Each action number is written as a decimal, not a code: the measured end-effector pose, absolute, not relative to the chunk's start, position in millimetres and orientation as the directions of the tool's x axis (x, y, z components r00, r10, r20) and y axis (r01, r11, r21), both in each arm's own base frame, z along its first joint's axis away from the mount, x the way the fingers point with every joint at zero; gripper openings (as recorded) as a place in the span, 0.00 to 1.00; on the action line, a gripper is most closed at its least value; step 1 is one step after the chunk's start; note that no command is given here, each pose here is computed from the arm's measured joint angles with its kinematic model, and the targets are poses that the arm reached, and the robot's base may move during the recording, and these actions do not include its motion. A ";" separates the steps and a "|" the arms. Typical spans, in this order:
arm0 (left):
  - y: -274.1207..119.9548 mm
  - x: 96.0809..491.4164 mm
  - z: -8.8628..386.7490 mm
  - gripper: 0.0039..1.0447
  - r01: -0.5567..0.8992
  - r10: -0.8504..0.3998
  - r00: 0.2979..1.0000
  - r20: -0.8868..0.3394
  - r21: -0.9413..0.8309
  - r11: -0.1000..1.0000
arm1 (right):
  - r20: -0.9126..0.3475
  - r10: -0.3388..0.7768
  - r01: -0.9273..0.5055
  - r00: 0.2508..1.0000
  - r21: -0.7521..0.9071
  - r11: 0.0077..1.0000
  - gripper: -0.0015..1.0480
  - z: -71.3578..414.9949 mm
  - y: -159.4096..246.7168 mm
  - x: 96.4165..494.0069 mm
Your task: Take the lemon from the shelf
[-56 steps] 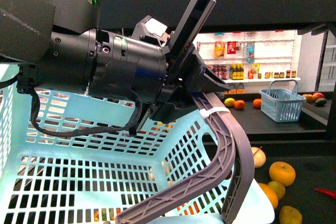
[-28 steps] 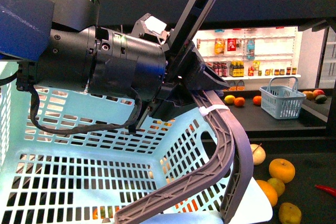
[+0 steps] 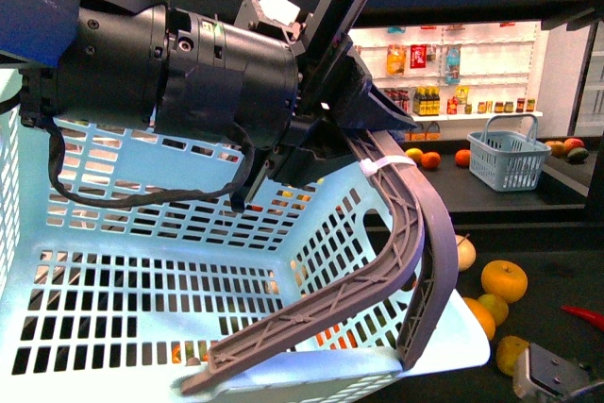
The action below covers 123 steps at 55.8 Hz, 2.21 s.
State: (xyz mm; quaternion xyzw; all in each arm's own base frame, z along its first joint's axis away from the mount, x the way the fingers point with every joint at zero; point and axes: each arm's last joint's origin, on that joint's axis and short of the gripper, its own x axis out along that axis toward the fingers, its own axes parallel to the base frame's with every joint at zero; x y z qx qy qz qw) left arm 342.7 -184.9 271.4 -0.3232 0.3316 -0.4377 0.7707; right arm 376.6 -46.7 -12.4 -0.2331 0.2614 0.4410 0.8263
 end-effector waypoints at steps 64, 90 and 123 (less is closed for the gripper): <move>-184.9 342.7 271.4 0.08 0.460 -0.889 0.397 -0.228 -0.788 0.408 | -0.647 0.600 -0.878 0.471 -0.278 0.390 0.98 -106.4 -23.9 421.0; -184.9 342.7 271.4 0.08 0.460 -0.889 0.398 -0.228 -0.788 0.408 | -0.582 0.568 -0.803 0.582 -0.300 0.515 0.49 -91.0 -31.8 420.6; -184.9 342.7 271.4 0.08 0.460 -0.889 0.397 -0.228 -0.788 0.408 | -0.124 0.431 -0.447 0.894 -0.320 0.835 0.47 116.6 -70.2 358.2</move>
